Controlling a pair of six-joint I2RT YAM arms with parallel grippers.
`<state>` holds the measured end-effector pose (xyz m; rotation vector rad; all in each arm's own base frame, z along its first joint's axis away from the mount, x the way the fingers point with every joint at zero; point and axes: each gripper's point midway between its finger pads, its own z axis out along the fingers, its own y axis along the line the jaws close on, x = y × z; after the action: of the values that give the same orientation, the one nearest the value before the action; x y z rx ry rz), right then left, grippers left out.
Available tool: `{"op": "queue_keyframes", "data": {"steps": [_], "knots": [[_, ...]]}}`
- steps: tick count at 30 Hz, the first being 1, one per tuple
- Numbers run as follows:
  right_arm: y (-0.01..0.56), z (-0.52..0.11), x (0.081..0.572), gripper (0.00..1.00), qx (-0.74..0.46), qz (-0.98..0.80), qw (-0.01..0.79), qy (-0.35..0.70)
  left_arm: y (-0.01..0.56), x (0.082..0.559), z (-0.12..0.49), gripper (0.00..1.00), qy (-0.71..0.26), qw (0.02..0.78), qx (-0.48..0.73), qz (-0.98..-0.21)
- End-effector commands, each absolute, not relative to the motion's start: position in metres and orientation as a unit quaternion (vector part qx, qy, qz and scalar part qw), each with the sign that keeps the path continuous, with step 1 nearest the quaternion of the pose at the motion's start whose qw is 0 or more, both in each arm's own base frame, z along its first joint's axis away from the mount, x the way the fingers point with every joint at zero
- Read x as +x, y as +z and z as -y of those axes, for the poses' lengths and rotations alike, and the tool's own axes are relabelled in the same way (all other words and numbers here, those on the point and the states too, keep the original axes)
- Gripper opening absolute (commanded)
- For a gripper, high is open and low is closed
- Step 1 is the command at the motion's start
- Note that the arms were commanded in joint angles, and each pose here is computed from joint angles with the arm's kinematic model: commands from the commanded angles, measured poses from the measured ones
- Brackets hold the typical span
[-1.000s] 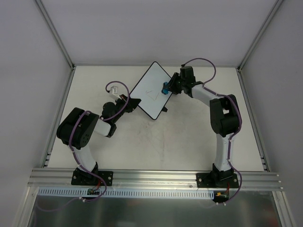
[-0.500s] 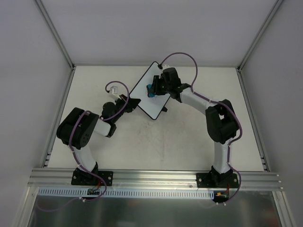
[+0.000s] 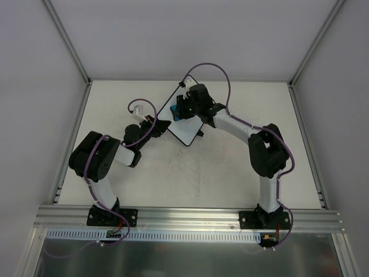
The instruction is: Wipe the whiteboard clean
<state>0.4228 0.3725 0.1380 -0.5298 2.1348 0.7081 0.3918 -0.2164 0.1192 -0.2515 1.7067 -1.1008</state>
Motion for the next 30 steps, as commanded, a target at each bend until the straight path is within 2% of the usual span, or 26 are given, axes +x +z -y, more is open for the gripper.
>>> {"op": "queue_keyframes", "data": {"steps": [1, 7, 15, 21, 30], "knots": [[0.125, -0.409, 0.378, 0.00, -0.276, -0.840, 0.357, 0.303, 0.179, 0.389, 0.226, 0.00, -0.480, 0.610, -0.012, -0.630], [0.115, -0.403, 0.381, 0.00, -0.239, -0.857, 0.348, 0.295, 0.179, 0.389, 0.226, 0.00, -0.480, 0.610, -0.011, -0.631], [0.079, -0.343, 0.407, 0.00, -0.056, -0.909, 0.328, 0.253, 0.183, 0.387, 0.225, 0.00, -0.479, 0.614, -0.012, -0.627], [0.045, -0.297, 0.415, 0.00, 0.094, -0.910, 0.303, 0.268, 0.183, 0.386, 0.224, 0.00, -0.479, 0.614, -0.012, -0.628], [0.011, -0.282, 0.420, 0.00, 0.191, -0.909, 0.256, 0.268, 0.184, 0.388, 0.225, 0.00, -0.485, 0.611, -0.020, -0.625]]}}
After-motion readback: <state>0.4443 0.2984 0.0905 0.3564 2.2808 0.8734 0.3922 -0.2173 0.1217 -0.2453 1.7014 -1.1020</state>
